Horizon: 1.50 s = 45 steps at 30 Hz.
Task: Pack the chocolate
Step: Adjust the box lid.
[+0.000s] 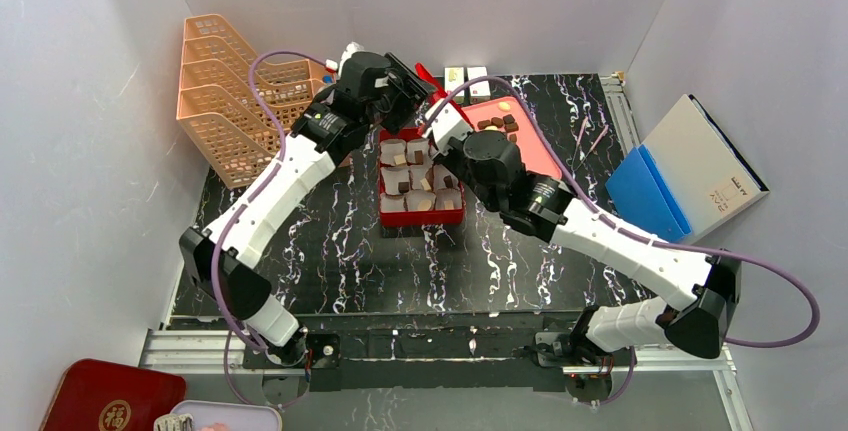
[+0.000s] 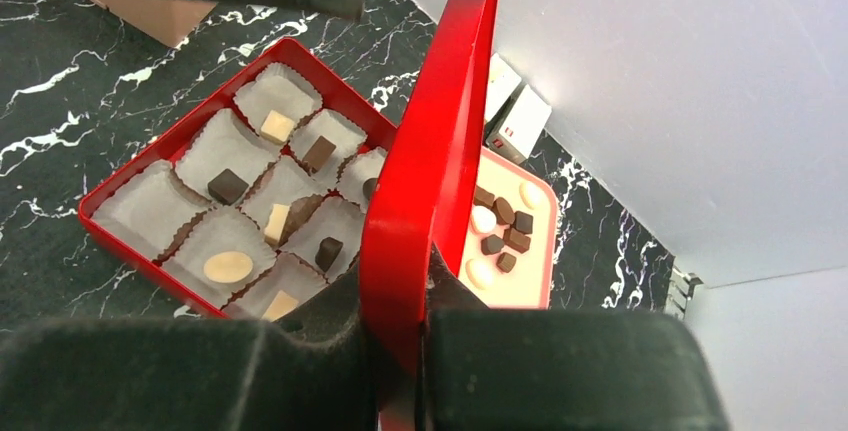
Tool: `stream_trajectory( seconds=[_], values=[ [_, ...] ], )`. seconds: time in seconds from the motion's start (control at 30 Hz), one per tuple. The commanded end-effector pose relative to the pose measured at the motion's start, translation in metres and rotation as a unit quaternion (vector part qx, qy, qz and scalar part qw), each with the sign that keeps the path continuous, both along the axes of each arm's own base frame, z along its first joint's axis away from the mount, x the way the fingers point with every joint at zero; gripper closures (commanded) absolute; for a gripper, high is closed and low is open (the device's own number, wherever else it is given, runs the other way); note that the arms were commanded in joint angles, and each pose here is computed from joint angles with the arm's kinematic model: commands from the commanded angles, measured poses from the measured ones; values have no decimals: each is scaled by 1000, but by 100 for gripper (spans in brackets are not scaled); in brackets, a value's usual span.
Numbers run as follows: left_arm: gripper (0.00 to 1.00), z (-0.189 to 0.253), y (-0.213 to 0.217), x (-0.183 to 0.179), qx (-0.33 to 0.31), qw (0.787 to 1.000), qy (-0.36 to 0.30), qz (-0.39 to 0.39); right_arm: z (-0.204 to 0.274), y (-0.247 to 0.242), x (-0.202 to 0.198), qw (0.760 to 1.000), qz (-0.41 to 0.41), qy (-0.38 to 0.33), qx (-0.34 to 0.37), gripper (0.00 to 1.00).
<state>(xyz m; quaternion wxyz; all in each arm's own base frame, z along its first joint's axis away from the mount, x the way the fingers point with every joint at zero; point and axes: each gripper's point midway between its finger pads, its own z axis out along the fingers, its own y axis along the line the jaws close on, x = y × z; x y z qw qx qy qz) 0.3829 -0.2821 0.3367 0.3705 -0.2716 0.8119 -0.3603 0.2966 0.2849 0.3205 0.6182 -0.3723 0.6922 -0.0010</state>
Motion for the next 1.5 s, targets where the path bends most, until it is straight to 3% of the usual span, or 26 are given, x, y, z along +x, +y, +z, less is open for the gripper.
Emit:
stream_trajectory(
  seconds=[0.0,0.27,0.53,0.83,1.2,1.33,1.47],
  values=[
    [32,48,18,14,-43,994,-86,57,36,-12,-2,996,-23,-28,79,99],
    [28,59,43,19,-60,982,-136,121,42,-27,-6,986,-67,-2,151,99],
    [28,28,70,-8,-86,974,-134,162,60,-49,-10,940,-135,37,310,99],
    [25,-12,54,-50,-116,973,-131,149,62,-51,-22,840,-149,103,511,99],
    [20,-50,50,-96,-169,967,-109,156,85,-63,-28,723,-131,120,668,99],
    [17,-58,52,-102,-172,965,-108,164,80,-59,-27,690,-124,134,700,99],
    [14,-62,49,-100,-184,961,-109,174,73,-54,-26,675,-120,150,713,99]
  ],
)
